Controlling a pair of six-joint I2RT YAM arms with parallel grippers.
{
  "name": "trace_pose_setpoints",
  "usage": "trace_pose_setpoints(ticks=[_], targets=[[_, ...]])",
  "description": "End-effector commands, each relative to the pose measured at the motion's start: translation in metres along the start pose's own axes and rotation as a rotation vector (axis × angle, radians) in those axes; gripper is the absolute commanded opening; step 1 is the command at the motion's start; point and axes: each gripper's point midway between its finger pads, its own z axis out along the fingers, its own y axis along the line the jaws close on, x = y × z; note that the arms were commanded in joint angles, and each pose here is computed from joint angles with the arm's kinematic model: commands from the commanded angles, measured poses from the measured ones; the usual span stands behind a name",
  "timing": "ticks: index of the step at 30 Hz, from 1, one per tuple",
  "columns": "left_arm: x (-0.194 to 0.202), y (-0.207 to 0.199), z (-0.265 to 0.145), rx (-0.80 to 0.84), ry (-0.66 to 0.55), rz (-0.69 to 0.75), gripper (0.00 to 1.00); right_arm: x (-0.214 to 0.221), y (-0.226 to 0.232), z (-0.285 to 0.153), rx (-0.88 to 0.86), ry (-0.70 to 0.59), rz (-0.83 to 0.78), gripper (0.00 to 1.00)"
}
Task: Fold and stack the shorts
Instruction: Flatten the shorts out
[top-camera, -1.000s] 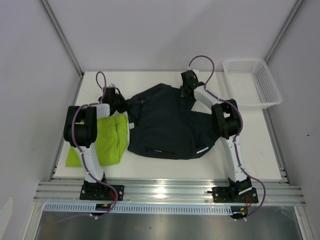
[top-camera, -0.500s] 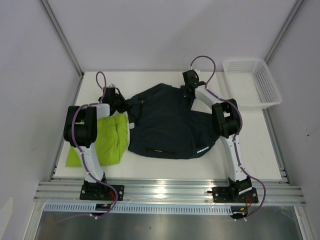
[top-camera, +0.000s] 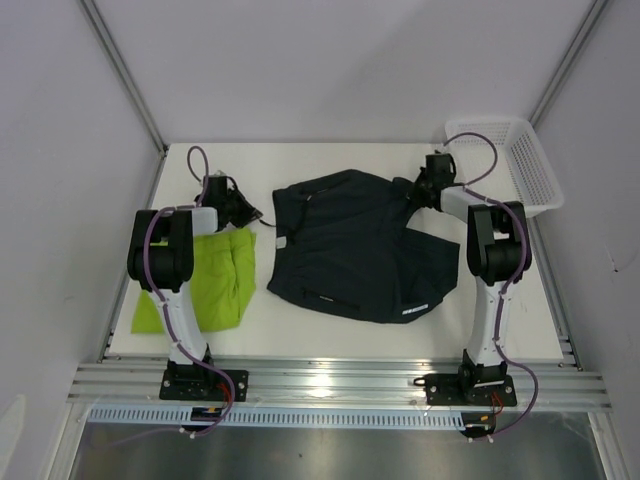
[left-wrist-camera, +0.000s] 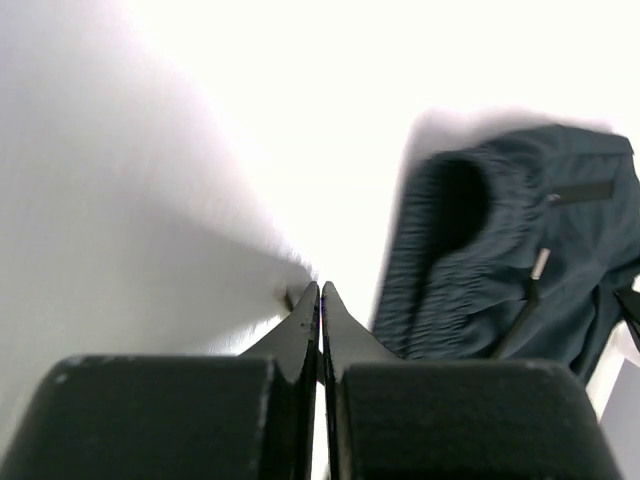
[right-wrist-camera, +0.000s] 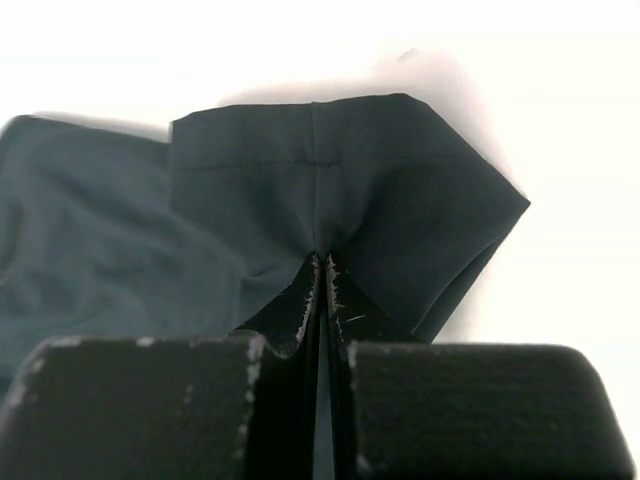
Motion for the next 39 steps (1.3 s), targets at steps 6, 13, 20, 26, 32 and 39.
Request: trace_pose_setpoints(ticks=[6,13,20,26,32,39], targets=[[-0.009,-0.001,0.005,-0.007,-0.007,-0.001,0.0,-0.024,0.032,-0.021,-0.276,-0.015,0.093,0.0],[-0.016,-0.043,0.004,0.193,-0.016,0.063,0.72,-0.016,0.039,-0.012,-0.242,0.002,0.028,0.0],[-0.029,-0.084,0.017,0.244,-0.017,0.178,0.98,-0.01,0.044,-0.006,-0.238,0.021,0.005,0.0],[-0.02,-0.093,0.046,0.231,0.063,0.182,0.98,-0.01,0.045,-0.007,-0.234,0.018,-0.003,0.0],[-0.004,-0.092,0.06,0.228,0.129,0.175,0.86,-0.01,0.047,-0.007,-0.232,0.017,-0.006,0.0],[0.005,-0.101,0.068,0.261,0.169,0.153,0.4,-0.008,0.049,-0.006,-0.232,0.019,-0.013,0.0]])
